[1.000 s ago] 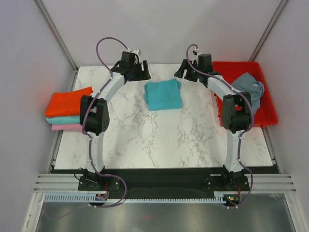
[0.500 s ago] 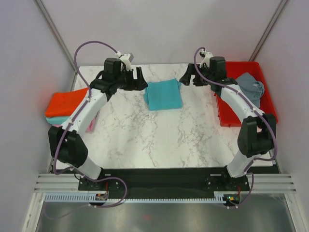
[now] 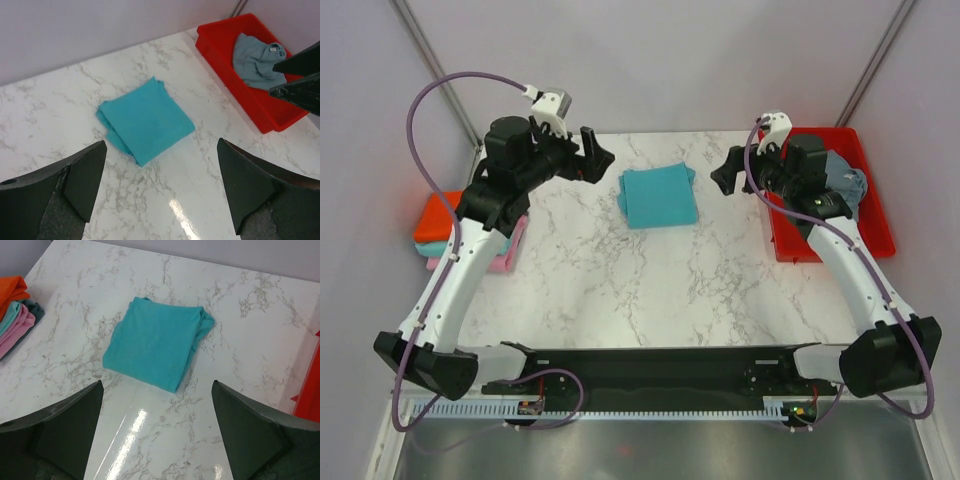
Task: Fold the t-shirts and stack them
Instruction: Fold the tshirt
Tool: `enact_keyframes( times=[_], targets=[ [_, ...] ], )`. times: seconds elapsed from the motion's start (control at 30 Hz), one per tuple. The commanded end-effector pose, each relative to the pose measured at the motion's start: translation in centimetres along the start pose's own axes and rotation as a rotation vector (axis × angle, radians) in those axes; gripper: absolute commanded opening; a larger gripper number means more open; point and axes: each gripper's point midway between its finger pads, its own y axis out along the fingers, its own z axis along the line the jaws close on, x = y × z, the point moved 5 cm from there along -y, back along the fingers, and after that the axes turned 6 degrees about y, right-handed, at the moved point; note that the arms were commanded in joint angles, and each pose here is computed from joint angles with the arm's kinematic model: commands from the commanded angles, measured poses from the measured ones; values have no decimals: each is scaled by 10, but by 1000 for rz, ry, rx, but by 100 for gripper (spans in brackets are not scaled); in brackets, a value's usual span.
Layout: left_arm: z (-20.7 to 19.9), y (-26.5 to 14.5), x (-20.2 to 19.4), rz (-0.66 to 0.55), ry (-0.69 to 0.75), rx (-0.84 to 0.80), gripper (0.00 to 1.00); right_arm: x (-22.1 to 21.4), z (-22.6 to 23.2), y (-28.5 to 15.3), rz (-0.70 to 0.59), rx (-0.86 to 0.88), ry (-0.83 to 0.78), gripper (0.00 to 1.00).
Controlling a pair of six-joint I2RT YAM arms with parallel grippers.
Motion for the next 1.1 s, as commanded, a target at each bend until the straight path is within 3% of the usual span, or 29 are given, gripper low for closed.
enact_keyframes(
  times=[0.0, 0.07, 0.13, 0.2, 0.27, 0.33, 0.4, 0.43, 0.47, 0.57, 0.6, 0.63, 0.67, 0.73, 0.77, 0.9, 1.03, 1.07],
  targets=[
    [-9, 1, 45, -123, 203, 38, 99, -1, 3, -15, -22, 19, -66, 98],
    [-5, 8, 61, -160, 346, 140, 99, -5, 3, -17, -2, 38, -115, 98],
    [2, 11, 71, -178, 379, 215, 99, -7, 1, -13, 25, 29, -163, 98],
    [-7, 9, 83, -219, 343, 170, 99, 2, -2, -6, 14, 20, -207, 98],
    [-29, -2, 111, -338, 308, 41, 99, 13, -7, 3, -3, -27, -181, 98],
    [-32, -22, 140, -463, 268, 72, 99, 26, -9, 21, -13, -10, -183, 98],
    [-35, -40, 169, -596, 393, 235, 99, 34, -9, 44, -14, 28, -166, 98],
    [-23, -46, 174, -606, 446, 411, 99, 37, -9, 51, -14, 38, -157, 98],
    [-18, -48, 179, -599, 610, 486, 99, 38, -9, 58, -9, 52, -151, 98],
    [-4, -42, 172, -578, 736, 608, 100, 42, -15, 79, 1, 53, -131, 98],
    [-4, -38, 159, -518, 715, 532, 100, 41, -14, 81, -3, 61, -106, 98],
    [-22, -29, 149, -495, 697, 279, 100, 40, -13, 84, -4, 68, -81, 98],
    [-15, -31, 143, -465, 448, 164, 100, 38, -13, 87, -2, 72, -54, 98],
    [-27, -30, 135, -369, 273, -49, 99, 36, -8, 93, -9, 106, 29, 98],
    [-22, -35, 137, -365, 141, -65, 99, 29, -8, 96, 2, 118, 59, 98],
    [-16, -45, 147, -408, 176, -58, 100, 28, -1, 100, -21, 173, 140, 98],
    [-21, -59, 158, -387, -10, -267, 100, 26, -1, 99, -26, 173, 140, 98],
    [-21, -62, 160, -391, 1, -282, 100, 25, -2, 100, -22, 173, 133, 98]
  ],
)
